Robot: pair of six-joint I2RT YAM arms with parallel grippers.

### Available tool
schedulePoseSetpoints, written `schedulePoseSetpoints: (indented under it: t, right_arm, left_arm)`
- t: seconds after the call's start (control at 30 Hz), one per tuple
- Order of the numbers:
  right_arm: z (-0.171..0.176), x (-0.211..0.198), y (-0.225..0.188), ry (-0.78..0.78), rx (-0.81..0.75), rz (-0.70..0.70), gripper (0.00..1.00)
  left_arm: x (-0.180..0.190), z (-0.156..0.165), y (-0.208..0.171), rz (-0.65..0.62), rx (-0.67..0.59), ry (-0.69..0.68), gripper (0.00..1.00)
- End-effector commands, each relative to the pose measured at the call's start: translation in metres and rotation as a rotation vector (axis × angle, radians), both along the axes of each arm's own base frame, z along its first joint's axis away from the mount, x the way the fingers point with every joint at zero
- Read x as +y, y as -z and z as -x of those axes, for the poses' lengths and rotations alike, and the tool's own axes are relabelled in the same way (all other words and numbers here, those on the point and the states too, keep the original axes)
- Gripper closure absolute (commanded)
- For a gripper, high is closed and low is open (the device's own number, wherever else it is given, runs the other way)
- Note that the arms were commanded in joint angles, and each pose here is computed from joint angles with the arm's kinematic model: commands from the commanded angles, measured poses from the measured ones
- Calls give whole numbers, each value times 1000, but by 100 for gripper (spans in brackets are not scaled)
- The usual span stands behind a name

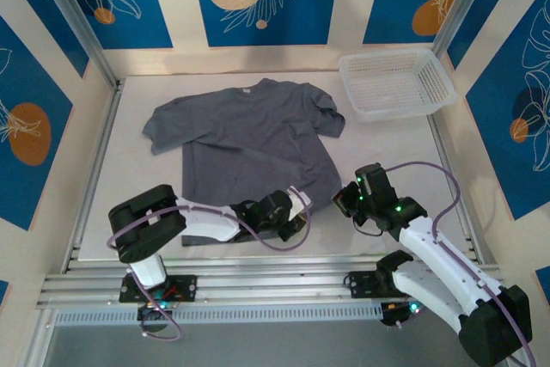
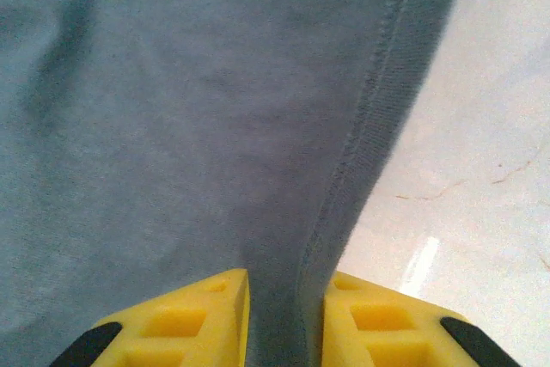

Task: Fold the inside-out t-shirt
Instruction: Turn the T-shirt inside out at the center of the table.

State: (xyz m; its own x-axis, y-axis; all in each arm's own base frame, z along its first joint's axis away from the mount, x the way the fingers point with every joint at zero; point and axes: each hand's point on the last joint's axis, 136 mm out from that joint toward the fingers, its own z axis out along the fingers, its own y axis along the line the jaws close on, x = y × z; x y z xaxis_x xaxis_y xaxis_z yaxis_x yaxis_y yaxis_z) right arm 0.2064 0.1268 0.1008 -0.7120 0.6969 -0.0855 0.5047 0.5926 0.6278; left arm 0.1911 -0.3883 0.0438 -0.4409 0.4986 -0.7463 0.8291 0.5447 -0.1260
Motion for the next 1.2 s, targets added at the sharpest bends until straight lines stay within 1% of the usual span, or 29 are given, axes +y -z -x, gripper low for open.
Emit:
schedulePoseSetpoints:
  t: [0.0,0.1,0.17,0.27,0.37,0.47,0.57,0.63,0.73,0.83,1.03,1.17]
  right_arm:
    - [3,-2,0,6,12,2,100]
    - [3,-2,1,7,14,3,100]
    - [4,-2,1,7,16,2,100]
    - [4,-3,0,7,20,8,100]
    - [3,-4,0,7,16,11,100]
    - [1,-1,0,4,17,6,100]
    - [-1,2,1,0,22,-3,100]
    - [-1,2,0,-3,22,-3,100]
    - [1,0,0,1,24,5,100]
    - [3,-3,0,6,24,12,100]
    - [2,-3,-1,5,20,14,100]
    - [2,-2,0,3,25,12,100]
  left_arm:
    - [-7,5,-5,54,40,34,74]
    - [-14,8,-2,79,74,40,72]
    - [-12,5,-1,86,72,20,72]
    - [2,-6,-3,84,58,-30,72]
    - [16,-14,-11,101,58,-45,72]
    - [15,-11,-13,109,80,4,72]
    - [2,-1,-1,105,145,75,71]
    - [-5,1,7,110,178,87,69]
    - [-5,-3,12,127,185,61,66]
    - [3,-10,13,119,174,22,64]
    - [31,-26,10,90,144,-49,63]
    - [38,-29,10,87,143,-61,64]
